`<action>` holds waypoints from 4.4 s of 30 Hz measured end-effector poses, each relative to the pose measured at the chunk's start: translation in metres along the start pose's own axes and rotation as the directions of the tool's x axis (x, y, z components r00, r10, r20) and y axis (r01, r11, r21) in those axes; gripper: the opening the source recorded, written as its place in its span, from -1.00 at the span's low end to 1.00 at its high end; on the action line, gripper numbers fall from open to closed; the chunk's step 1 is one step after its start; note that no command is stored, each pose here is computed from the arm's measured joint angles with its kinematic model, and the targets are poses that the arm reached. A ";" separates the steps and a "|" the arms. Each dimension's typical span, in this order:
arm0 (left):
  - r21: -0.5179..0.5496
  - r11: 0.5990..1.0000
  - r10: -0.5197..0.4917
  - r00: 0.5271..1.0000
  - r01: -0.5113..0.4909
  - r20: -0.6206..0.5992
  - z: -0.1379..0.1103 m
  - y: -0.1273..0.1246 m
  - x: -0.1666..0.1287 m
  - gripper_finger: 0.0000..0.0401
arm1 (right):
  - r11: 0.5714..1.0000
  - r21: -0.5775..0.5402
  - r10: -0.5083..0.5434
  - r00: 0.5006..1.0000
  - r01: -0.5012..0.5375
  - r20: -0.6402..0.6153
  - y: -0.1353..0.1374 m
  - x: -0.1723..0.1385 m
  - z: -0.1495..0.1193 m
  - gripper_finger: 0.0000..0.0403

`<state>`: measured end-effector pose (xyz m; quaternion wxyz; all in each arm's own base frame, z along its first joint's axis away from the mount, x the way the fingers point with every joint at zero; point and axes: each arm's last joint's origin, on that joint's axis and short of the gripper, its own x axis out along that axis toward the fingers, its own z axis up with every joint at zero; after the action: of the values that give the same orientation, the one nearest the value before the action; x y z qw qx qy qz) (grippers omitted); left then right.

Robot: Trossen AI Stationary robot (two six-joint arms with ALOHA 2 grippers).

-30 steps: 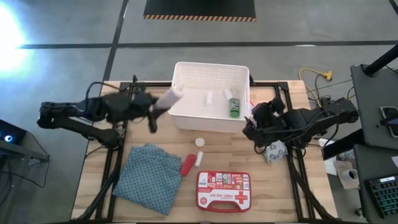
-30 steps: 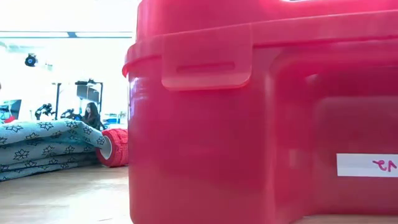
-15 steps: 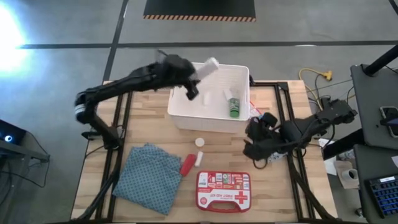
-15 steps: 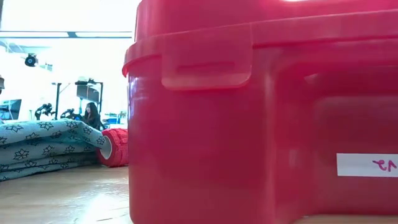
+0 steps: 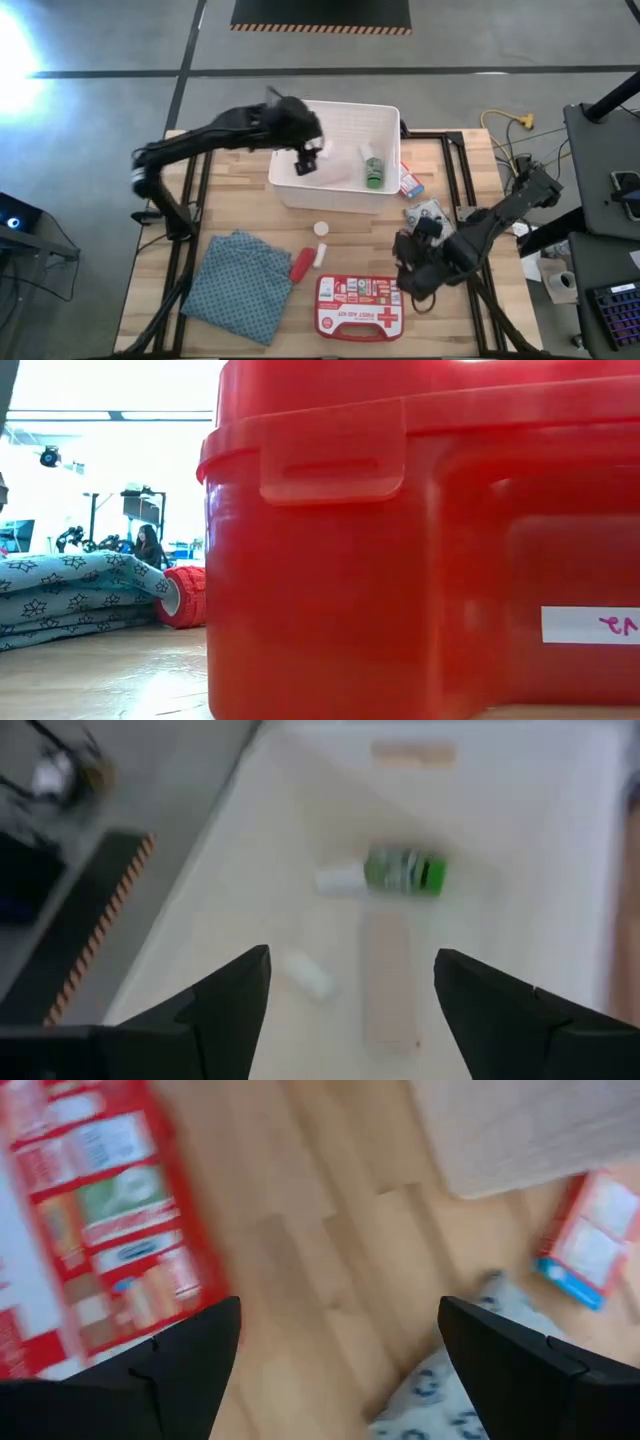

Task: Pick & place medical supplies in basket/bin
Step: Put the red first aid kit into the white bin, then put the red bandage into the white bin

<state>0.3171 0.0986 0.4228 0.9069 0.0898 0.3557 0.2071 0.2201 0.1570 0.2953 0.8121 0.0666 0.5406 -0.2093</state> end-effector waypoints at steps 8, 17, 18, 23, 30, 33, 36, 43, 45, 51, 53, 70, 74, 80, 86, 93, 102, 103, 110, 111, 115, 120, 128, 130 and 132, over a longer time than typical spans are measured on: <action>-0.112 0.994 0.016 0.988 0.001 0.151 -0.025 -0.014 -0.055 0.30 | 0.981 -0.157 0.114 0.993 -0.116 -0.019 0.058 0.016 -0.017 0.63; -0.154 0.969 -0.095 0.864 0.194 0.494 -0.080 -0.078 -0.123 0.25 | 0.958 -0.228 0.164 0.985 -0.171 -0.049 0.128 0.032 -0.022 0.63; -0.173 0.961 -0.098 0.852 0.216 0.514 -0.086 -0.080 -0.126 0.25 | 0.961 -0.210 0.171 0.983 -0.180 -0.060 0.133 0.034 -0.019 0.63; -0.255 0.905 -0.169 0.837 0.342 0.521 -0.118 -0.092 -0.131 0.24 | 0.957 -0.212 0.190 0.980 -0.200 -0.067 0.165 0.045 -0.011 0.63; -0.433 0.755 -0.299 0.845 0.493 0.443 -0.161 -0.120 -0.117 0.24 | 0.933 -0.230 0.266 0.961 -0.275 -0.071 0.205 0.051 0.005 0.63; -0.476 0.716 -0.318 0.846 0.511 0.429 -0.173 -0.128 -0.111 0.24 | 0.942 -0.204 0.255 0.964 -0.266 -0.075 0.215 0.060 0.009 0.63; -0.547 0.669 -0.335 0.861 0.504 0.383 -0.184 -0.138 -0.100 0.24 | 0.967 -0.126 0.212 0.973 -0.223 -0.094 0.218 0.070 0.011 0.63; -0.609 0.632 -0.357 0.877 0.480 0.321 -0.200 -0.148 -0.088 0.24 | 0.984 -0.046 0.165 0.974 -0.174 -0.155 0.218 0.095 0.011 0.63; -0.618 0.625 -0.358 0.879 0.477 0.315 -0.202 -0.148 -0.087 0.24 | 0.987 -0.042 0.145 0.975 -0.154 -0.169 0.215 0.102 0.013 0.61; -0.611 0.632 -0.358 0.879 0.476 0.314 -0.203 -0.149 -0.086 0.24 | 0.996 -0.067 0.042 0.980 -0.056 -0.194 0.193 0.123 0.032 0.25; -0.610 0.636 -0.358 0.881 0.473 0.310 -0.204 -0.149 -0.085 0.24 | 0.993 -0.103 0.033 0.980 -0.054 -0.196 0.187 0.128 0.039 0.06; -0.614 0.649 -0.371 0.891 0.449 0.260 -0.209 -0.149 -0.084 0.24 | 0.962 0.256 0.071 0.994 -0.091 0.087 0.120 0.034 0.096 -0.79; -0.615 0.647 -0.371 0.891 0.451 0.262 -0.209 -0.149 -0.084 0.24 | 0.901 0.409 0.024 0.956 -0.147 0.291 0.085 -0.006 0.116 -0.79; -0.584 0.666 -0.372 0.885 0.464 0.279 -0.209 -0.146 -0.087 0.24 | 0.850 0.492 -0.152 0.807 -0.187 0.570 0.029 -0.060 0.139 -0.79; -0.588 0.659 -0.360 0.883 0.470 0.303 -0.208 -0.142 -0.091 0.24 | 0.869 0.492 -0.321 0.689 -0.059 0.649 -0.044 -0.099 0.161 -0.79; -0.595 0.622 -0.362 0.861 0.509 0.357 -0.208 -0.131 -0.102 0.24 | 0.896 0.441 -0.340 0.714 0.048 0.612 -0.101 -0.092 0.192 -0.79; -0.541 0.604 -0.355 0.805 0.585 0.475 -0.195 -0.108 -0.129 0.24 | 0.949 0.274 -0.281 0.805 0.154 0.522 -0.145 -0.044 0.231 -0.75; -0.528 0.612 -0.349 0.801 0.588 0.487 -0.192 -0.105 -0.132 0.24 | 0.957 0.252 -0.260 0.814 0.144 0.519 -0.149 -0.038 0.236 -0.74; -0.499 0.661 -0.275 0.801 0.559 0.532 -0.179 -0.096 -0.145 0.24 | 0.960 0.167 -0.277 0.861 0.226 0.427 -0.171 0.005 0.255 -0.66; -0.500 0.661 -0.274 0.800 0.559 0.534 -0.177 -0.095 -0.145 0.24 | 0.957 0.172 -0.286 0.862 0.235 0.417 -0.173 0.010 0.256 -0.61; -0.499 0.667 -0.276 0.805 0.553 0.525 -0.175 -0.098 -0.144 0.24 | 0.952 0.143 -0.306 0.875 0.272 0.375 -0.174 0.024 0.259 -0.32; -0.511 0.669 -0.280 0.820 0.540 0.500 -0.173 -0.105 -0.138 0.24 | 0.959 0.117 -0.281 0.902 0.257 0.326 -0.164 0.031 0.255 0.07; -0.502 0.721 -0.293 0.866 0.478 0.404 -0.171 -0.126 -0.119 0.24 | 0.993 0.053 -0.119 0.945 0.108 0.304 -0.125 -0.017 0.218 0.35; -0.504 0.744 -0.293 0.892 0.439 0.345 -0.174 -0.133 -0.111 0.24 | 0.995 0.052 -0.091 0.956 0.079 0.279 -0.110 -0.026 0.204 0.36; -0.525 0.748 -0.289 0.912 0.405 0.292 -0.176 -0.139 -0.104 0.24 | 0.996 0.069 -0.071 0.967 0.055 0.244 -0.094 -0.031 0.191 0.35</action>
<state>0.1718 -0.0690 0.3140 0.9434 -0.2367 0.1977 0.1220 0.3332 0.0167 0.4122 0.8635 0.0477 0.4306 -0.2582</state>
